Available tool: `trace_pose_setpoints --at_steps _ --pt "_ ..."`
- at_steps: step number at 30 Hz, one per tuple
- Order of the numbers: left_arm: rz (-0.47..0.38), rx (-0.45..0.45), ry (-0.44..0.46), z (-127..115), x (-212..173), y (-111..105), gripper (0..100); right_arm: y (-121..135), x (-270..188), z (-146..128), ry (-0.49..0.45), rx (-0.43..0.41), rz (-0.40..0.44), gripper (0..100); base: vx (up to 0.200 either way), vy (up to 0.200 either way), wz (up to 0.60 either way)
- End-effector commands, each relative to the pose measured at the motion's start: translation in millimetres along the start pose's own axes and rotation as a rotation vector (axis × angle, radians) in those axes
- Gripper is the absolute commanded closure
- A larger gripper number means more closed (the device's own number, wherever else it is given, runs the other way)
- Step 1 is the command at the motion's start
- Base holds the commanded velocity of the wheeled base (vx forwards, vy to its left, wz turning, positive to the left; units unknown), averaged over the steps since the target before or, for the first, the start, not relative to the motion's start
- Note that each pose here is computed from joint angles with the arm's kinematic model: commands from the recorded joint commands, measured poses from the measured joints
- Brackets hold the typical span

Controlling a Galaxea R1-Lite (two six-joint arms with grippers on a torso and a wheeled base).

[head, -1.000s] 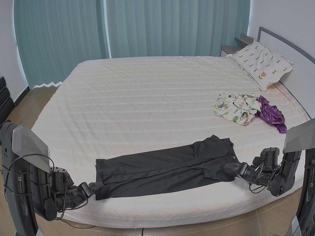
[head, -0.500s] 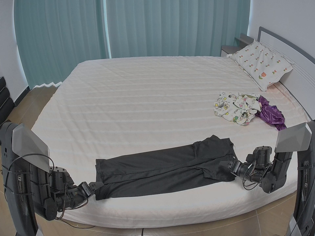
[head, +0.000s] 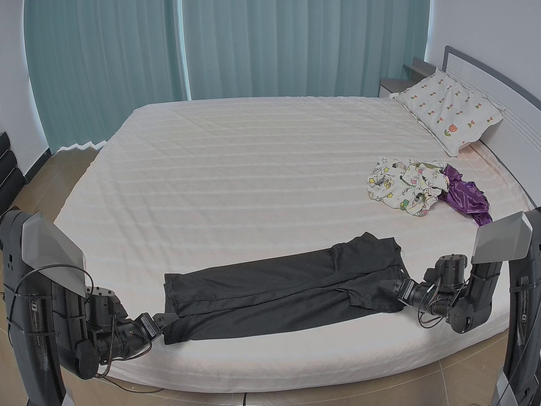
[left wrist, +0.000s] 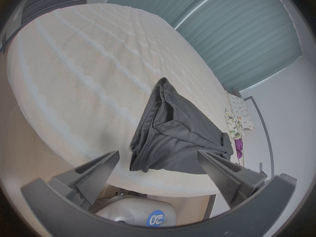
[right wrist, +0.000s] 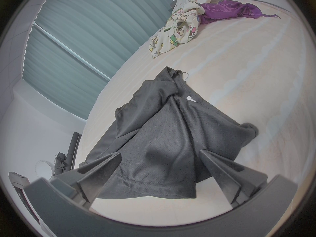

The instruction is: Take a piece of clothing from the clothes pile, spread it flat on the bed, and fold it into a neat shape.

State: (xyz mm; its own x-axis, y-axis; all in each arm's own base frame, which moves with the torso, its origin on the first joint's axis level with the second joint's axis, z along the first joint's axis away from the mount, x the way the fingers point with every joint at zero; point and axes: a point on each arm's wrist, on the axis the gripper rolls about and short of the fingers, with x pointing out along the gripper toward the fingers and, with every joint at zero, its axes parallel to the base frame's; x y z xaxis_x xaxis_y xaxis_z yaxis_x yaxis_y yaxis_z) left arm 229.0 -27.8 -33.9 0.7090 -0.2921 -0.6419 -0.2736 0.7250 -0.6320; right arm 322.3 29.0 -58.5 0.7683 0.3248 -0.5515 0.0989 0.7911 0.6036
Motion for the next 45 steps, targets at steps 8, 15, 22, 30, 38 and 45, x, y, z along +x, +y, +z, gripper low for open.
trace_pose_setpoints --at_steps 8,15,22,30,38,45 --pt "-0.013 0.003 -0.015 2 1 -1 0 -6 2 -4 0.017 -0.007 -0.017 100 0.000 0.000 0.00" --pt "-0.013 0.002 -0.018 2 1 -1 0 -6 -1 -6 0.017 -0.022 -0.035 100 0.000 0.000 0.00" --pt "-0.014 0.002 -0.019 2 1 -1 0 -5 -14 -2 -0.016 -0.019 -0.067 100 0.000 0.000 0.00" --pt "-0.013 0.002 -0.018 2 2 -1 0 -10 -24 11 -0.064 0.000 -0.078 100 0.000 0.000 0.00" --pt "-0.014 0.002 -0.019 2 1 -1 0 -15 -26 15 -0.080 0.010 -0.091 100 0.000 0.000 0.00" --pt "-0.013 0.002 -0.018 2 2 -1 0 -17 -23 14 -0.072 0.000 -0.096 100 0.000 0.000 0.00"
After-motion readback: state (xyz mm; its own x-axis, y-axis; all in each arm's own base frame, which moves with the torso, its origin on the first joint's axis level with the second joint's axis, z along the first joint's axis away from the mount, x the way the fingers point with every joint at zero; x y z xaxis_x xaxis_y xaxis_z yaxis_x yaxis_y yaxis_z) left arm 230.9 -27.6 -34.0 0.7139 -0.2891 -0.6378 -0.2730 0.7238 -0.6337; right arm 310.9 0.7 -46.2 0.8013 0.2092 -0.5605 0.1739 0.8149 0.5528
